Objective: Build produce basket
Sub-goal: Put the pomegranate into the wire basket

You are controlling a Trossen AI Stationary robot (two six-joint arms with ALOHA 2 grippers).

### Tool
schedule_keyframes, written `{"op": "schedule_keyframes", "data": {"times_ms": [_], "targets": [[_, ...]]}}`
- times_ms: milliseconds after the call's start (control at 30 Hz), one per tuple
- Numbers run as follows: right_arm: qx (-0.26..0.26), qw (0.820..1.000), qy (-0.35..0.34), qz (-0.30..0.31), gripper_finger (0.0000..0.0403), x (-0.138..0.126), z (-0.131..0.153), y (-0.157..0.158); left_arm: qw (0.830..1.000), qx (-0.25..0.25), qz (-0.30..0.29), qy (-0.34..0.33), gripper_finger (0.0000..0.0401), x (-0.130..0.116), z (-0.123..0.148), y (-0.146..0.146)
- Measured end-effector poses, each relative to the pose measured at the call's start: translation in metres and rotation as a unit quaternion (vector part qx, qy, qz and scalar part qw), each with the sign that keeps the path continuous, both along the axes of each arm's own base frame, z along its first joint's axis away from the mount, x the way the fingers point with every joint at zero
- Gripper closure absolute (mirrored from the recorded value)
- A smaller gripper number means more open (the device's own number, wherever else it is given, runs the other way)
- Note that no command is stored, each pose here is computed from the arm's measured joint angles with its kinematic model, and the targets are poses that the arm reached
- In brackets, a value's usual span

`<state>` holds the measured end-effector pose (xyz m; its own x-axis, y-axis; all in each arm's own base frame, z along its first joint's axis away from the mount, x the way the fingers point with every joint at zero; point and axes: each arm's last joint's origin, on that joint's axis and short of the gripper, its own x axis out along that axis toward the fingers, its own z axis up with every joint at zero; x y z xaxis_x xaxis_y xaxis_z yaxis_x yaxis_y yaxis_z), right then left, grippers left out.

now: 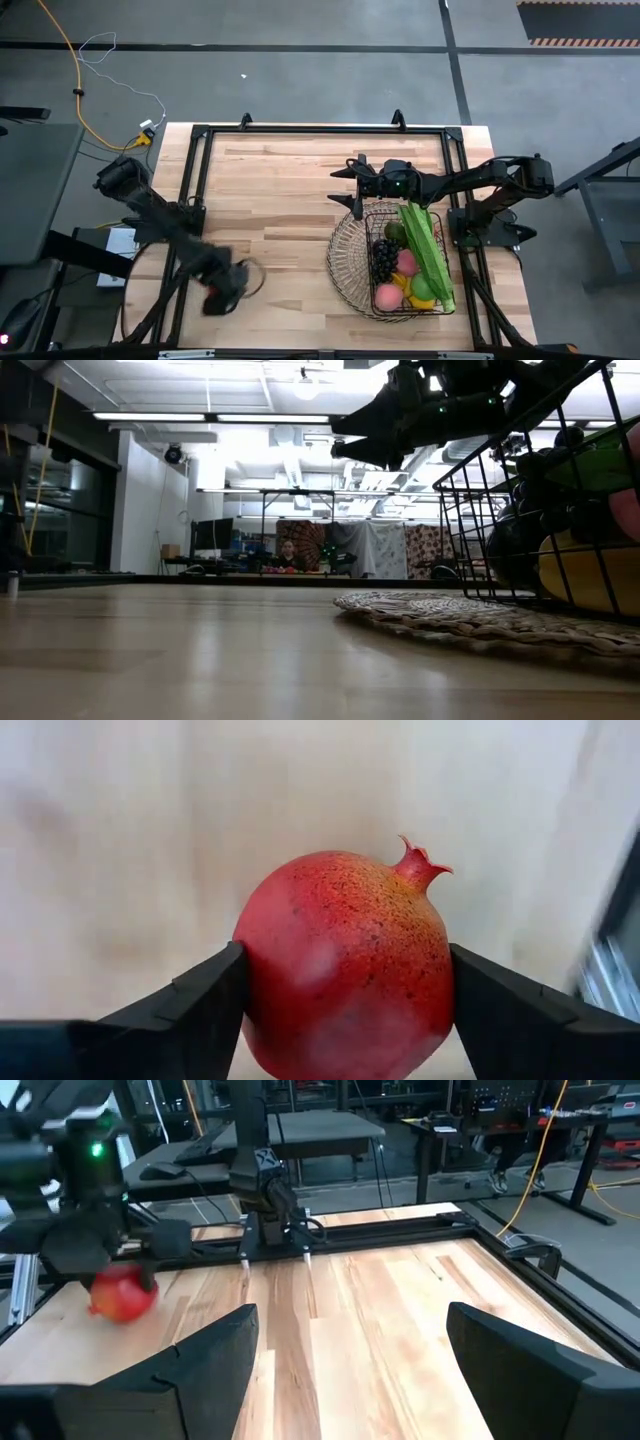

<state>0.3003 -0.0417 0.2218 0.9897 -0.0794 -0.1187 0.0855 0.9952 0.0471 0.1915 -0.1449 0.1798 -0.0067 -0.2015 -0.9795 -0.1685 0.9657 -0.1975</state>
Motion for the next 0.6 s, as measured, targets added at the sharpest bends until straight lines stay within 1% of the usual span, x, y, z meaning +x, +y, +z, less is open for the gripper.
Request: {"op": "schedule_keyframes", "data": {"times_ms": [67,167,200,300,367,433,467,500,600], "targets": [[-0.009,1.0,0.001,-0.001,0.0089,0.0,0.0,0.0,0.998,0.031,-0.009,-0.061,0.0117,0.011,0.012,0.017],[-0.013,1.0,0.001,-0.017,0.0089,0.0,0.0,-0.001,0.984,0.081,-0.025,-0.16,0.0118,0.026,0.031,0.043],[-0.013,1.0,0.003,-0.022,0.0089,0.0,0.0,-0.001,0.976,0.098,-0.026,-0.194,0.0118,0.031,0.037,0.053],[-0.013,1.0,0.007,-0.025,0.0089,0.0,-0.001,-0.002,0.945,0.151,-0.032,-0.29,0.0118,0.043,0.056,0.08],[-0.013,1.0,0.012,-0.025,0.0089,0.0,-0.002,-0.002,0.917,0.181,-0.036,-0.354,0.0118,0.052,0.07,0.096],[-0.012,1.0,0.015,-0.025,0.0089,-0.001,-0.003,-0.002,0.882,0.206,-0.037,-0.421,0.0118,0.056,0.078,0.114],[-0.012,0.999,0.018,-0.025,0.0089,-0.001,-0.003,-0.002,0.861,0.213,-0.036,-0.46,0.0118,0.059,0.081,0.122],[-0.012,0.999,0.021,-0.025,0.0089,-0.001,-0.004,-0.001,0.842,0.216,-0.035,-0.492,0.0118,0.061,0.083,0.131],[-0.016,0.999,0.028,-0.024,0.0089,-0.001,-0.005,-0.002,0.797,0.223,-0.01,-0.562,0.0118,0.058,0.076,0.158]]}}
